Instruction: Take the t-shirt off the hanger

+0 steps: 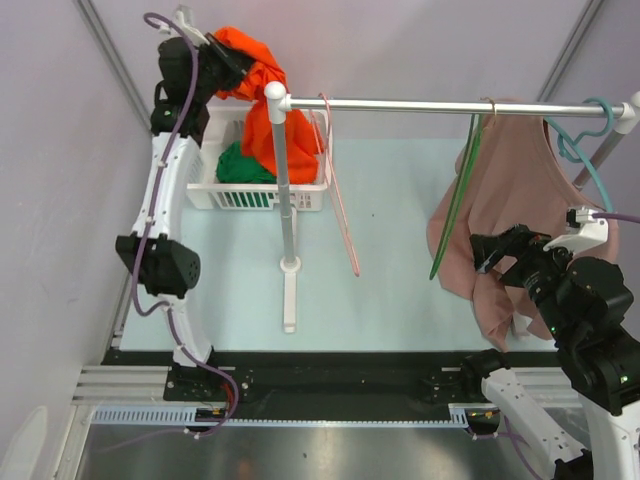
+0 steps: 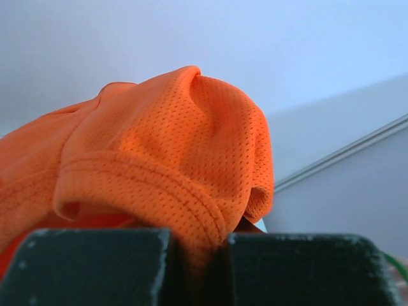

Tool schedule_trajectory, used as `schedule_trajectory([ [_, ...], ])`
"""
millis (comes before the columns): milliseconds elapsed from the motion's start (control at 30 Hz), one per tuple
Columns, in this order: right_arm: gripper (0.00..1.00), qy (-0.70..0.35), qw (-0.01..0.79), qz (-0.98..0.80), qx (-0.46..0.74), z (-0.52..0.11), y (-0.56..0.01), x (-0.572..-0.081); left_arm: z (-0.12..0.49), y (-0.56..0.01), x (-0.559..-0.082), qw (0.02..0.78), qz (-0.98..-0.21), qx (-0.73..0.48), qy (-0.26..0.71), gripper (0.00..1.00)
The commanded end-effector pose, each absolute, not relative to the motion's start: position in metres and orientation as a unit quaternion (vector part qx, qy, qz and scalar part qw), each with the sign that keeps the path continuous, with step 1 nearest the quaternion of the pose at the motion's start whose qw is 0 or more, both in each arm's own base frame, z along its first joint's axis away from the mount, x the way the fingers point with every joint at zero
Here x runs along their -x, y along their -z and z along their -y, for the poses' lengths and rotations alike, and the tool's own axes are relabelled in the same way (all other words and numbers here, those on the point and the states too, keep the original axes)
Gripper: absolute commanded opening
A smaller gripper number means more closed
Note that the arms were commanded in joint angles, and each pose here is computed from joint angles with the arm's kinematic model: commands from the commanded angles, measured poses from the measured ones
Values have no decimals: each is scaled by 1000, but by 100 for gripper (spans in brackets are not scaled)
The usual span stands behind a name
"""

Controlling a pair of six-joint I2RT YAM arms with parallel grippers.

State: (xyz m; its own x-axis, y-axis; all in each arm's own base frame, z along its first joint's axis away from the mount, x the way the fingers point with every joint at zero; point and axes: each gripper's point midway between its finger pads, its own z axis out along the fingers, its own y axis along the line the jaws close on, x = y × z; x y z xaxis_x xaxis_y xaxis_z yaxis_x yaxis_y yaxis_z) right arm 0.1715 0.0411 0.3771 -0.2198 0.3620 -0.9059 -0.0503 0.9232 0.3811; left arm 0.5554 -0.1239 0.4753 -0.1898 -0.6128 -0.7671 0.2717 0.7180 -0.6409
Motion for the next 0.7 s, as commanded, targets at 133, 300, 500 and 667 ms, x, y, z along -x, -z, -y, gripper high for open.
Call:
schedule_trajectory([
  [133, 95, -167, 625, -756, -98, -42, -388, -175, 139, -306, -606, 466, -786, 183, 361, 0],
  [300, 95, -171, 625, -756, -97, -43, -389, -173, 138, -230, -612, 391, -831, 223, 327, 0],
  [500, 95, -184, 623, -754, -97, -45, -393, -168, 131, -226, -601, 382, -849, 225, 287, 11],
  [667, 95, -200, 614, -757, -98, -50, -392, -165, 127, -238, -591, 389, -852, 217, 275, 50],
])
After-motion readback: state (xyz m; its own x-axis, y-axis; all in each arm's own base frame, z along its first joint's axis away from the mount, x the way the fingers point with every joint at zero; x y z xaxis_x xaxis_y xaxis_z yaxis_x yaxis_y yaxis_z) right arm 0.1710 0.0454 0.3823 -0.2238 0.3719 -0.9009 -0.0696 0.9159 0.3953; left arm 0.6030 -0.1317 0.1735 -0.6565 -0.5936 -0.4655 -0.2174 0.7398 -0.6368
